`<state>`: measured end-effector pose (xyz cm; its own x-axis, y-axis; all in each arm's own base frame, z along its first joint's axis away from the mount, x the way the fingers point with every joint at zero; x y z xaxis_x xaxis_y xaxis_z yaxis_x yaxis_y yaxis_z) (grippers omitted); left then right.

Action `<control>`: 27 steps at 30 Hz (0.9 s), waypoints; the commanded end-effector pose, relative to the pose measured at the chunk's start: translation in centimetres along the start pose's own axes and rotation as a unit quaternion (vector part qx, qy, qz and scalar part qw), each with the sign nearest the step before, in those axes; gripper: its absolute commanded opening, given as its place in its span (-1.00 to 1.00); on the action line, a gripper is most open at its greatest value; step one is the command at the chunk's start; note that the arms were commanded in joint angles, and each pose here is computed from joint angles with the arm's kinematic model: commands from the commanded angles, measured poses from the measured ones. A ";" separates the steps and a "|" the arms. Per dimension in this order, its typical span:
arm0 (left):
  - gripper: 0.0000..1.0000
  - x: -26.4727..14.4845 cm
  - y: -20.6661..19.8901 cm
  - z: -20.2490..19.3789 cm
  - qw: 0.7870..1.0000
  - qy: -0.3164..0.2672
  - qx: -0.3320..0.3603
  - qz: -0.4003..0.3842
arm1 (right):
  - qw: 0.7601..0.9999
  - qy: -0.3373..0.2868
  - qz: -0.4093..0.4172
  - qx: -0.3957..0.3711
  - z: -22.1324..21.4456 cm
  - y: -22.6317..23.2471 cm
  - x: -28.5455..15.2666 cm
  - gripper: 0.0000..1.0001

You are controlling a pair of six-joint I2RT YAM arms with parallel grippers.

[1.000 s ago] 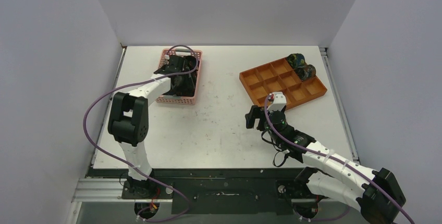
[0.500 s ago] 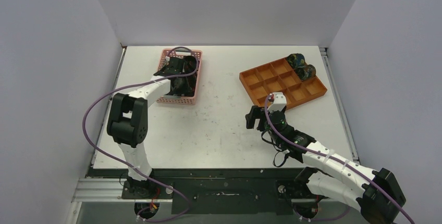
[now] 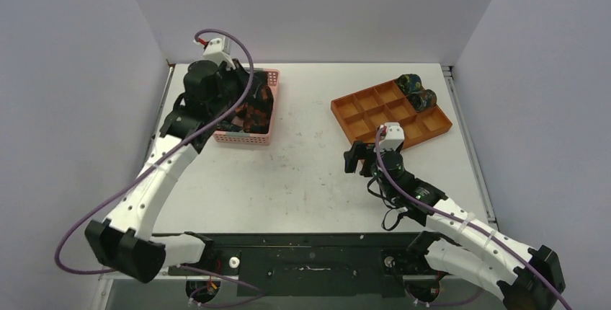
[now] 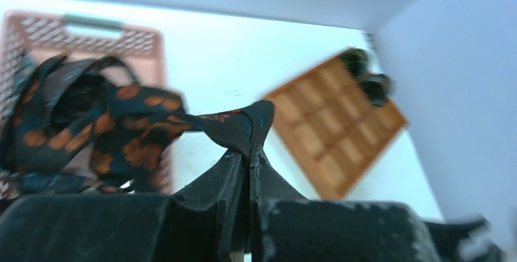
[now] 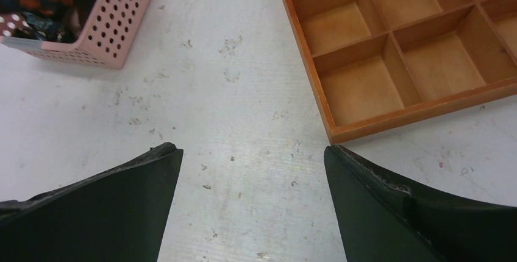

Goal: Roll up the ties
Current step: Pick up the tie from the bin, then flatten out the tie at the center of the board.

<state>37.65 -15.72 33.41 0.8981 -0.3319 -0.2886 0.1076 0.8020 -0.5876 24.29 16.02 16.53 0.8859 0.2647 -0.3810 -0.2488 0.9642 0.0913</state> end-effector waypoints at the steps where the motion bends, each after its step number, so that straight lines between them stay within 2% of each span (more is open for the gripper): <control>1: -1.00 -6.7 -8.3 1.0 0.985 -0.026 0.056 -0.160 | 0.997 -0.071 0.037 0.015 5.9 1.5 -1.7 0.79; 3: -1.00 -10.2 -10.4 0.6 0.974 -0.029 0.072 -0.212 | 0.994 -0.089 0.061 0.023 7.4 2.2 -2.5 0.79; 7: -1.00 -14.8 -11.9 -0.7 0.955 -0.022 0.081 -0.284 | 0.979 -0.132 0.142 0.055 10.5 4.5 -4.6 0.80; 10: -1.00 -16.9 -11.9 -0.5 0.951 -0.029 0.080 -0.298 | 0.963 -0.164 0.204 0.070 12.3 6.2 -6.2 0.79; 14: -1.00 -19.0 -12.4 0.5 0.946 -0.041 0.081 -0.311 | 0.945 -0.177 0.268 0.063 13.2 8.1 -7.3 0.80; 18: -1.00 -21.5 -14.5 2.3 0.928 -0.059 0.083 -0.359 | 0.930 -0.182 0.313 0.061 13.3 9.5 -7.9 0.80; 24: -1.00 -24.7 -17.4 3.5 0.890 -0.061 0.107 -0.439 | 0.874 -0.198 0.442 0.039 13.9 12.9 -10.8 0.80; 27: -1.00 -25.9 -18.6 3.6 0.870 -0.052 0.108 -0.478 | 0.858 -0.195 0.474 0.028 13.9 13.9 -11.4 0.80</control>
<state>16.93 -19.94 50.33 0.5430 -0.8127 0.2114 0.7887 0.4072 -0.4607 18.68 25.03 31.47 0.5418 0.8342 0.1031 -0.8159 0.4925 0.3031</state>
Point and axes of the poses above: each gripper's point midway between its finger pads, its own x axis out along the fingers, its own y axis along the line the jaws close on, z = x × y, the point moved 2 cm from there along -x, back along the fingers, and after that the axes turned 10 degrees about -x, right-handed, at the moved point
